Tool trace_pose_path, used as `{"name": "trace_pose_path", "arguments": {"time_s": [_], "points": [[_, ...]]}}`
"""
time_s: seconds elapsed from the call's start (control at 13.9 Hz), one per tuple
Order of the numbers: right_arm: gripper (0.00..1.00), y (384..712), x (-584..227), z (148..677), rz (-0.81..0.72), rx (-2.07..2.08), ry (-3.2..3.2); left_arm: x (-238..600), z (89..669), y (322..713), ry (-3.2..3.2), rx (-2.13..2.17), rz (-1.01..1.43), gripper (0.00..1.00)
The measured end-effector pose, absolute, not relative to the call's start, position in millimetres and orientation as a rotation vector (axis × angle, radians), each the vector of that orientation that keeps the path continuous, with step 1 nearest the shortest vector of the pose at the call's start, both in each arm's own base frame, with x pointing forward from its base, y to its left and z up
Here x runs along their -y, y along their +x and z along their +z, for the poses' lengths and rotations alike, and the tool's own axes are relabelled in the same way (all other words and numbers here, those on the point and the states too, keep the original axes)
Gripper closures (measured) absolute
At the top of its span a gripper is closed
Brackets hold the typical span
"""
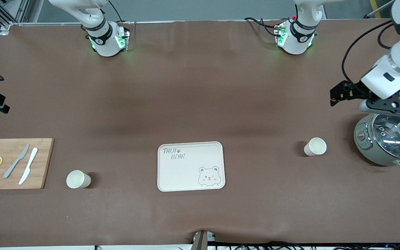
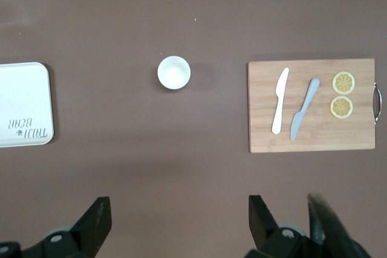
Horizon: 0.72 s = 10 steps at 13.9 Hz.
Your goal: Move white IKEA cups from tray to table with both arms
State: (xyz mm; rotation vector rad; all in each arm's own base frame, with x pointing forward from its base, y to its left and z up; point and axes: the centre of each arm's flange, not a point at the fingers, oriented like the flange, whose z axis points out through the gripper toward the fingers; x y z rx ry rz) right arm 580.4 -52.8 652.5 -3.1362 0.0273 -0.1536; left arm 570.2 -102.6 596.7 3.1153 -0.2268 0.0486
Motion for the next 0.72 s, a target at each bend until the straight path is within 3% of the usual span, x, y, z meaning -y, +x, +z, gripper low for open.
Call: {"name": "trace_pose_path", "arguments": {"time_s": [0.36, 0.72], "points": [[0.00, 545, 55, 642, -0.168, -0.107, -3.121, 175, 598, 550, 3.110, 0.218, 0.039, 0.00], [0.00, 542, 51, 633, -0.143, -0.100, -3.120, 74, 591, 584, 3.123, 0.269, 0.071, 0.00]]}}
